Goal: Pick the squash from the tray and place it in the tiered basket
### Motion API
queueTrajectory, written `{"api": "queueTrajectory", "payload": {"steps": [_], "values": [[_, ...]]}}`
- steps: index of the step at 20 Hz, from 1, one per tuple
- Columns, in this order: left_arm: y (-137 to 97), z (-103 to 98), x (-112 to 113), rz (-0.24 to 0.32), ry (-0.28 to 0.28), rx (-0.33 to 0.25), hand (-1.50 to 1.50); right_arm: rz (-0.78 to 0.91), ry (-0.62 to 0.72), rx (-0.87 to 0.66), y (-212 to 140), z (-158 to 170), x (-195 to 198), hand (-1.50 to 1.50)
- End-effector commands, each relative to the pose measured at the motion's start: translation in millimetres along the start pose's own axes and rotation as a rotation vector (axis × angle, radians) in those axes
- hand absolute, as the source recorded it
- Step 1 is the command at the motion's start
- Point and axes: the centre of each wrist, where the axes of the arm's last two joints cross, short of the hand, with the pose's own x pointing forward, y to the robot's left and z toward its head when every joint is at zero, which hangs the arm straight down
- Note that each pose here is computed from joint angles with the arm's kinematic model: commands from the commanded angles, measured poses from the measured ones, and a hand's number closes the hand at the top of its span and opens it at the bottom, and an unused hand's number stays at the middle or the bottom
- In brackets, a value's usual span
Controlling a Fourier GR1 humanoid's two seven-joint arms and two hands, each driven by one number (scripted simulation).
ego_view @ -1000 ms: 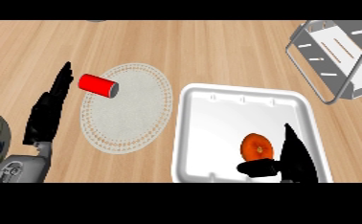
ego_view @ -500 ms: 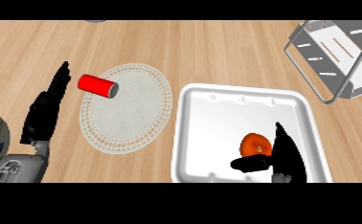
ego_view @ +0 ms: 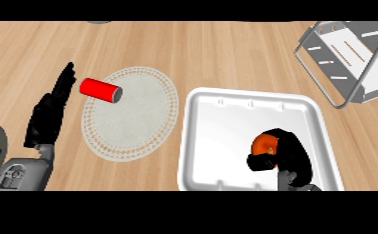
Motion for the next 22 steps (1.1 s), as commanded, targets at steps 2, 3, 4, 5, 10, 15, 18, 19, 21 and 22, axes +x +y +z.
{"api": "queueTrajectory", "payload": {"steps": [2,3,4,5,10,15,18,19,21,22], "values": [[-7,-2,13,0.004,0.005,0.025,0.0,-0.072,0.118,0.057,-2,10,12,1.5],[-8,-4,2,-0.001,-0.008,0.008,0.0,-0.096,0.135,0.049,17,0,19,1.5],[-4,-2,4,0.008,0.016,-0.01,0.0,-0.133,0.113,0.053,-8,9,9,1.5],[3,5,10,-0.009,0.003,0.01,0.0,-0.148,0.121,0.031,-5,8,7,1.5],[-5,3,6,-0.001,-0.019,-0.029,0.0,0.441,-0.608,0.172,8,26,-2,1.5],[-3,3,4,0.0,0.015,0.005,0.0,0.538,-1.001,0.196,-43,42,-15,1.5],[1,6,-3,0.006,0.035,0.005,0.0,0.295,-1.103,0.109,-82,44,-12,1.5],[10,2,0,0.013,0.017,0.002,0.0,0.243,-1.14,0.073,-101,48,-9,1.5],[-2,2,0,-0.002,0.002,0.012,0.0,0.162,-1.177,-0.035,-130,49,-9,1.5],[5,4,-3,0.02,0.016,0.03,0.0,0.123,-1.201,-0.075,-136,50,-16,1.5]]}}
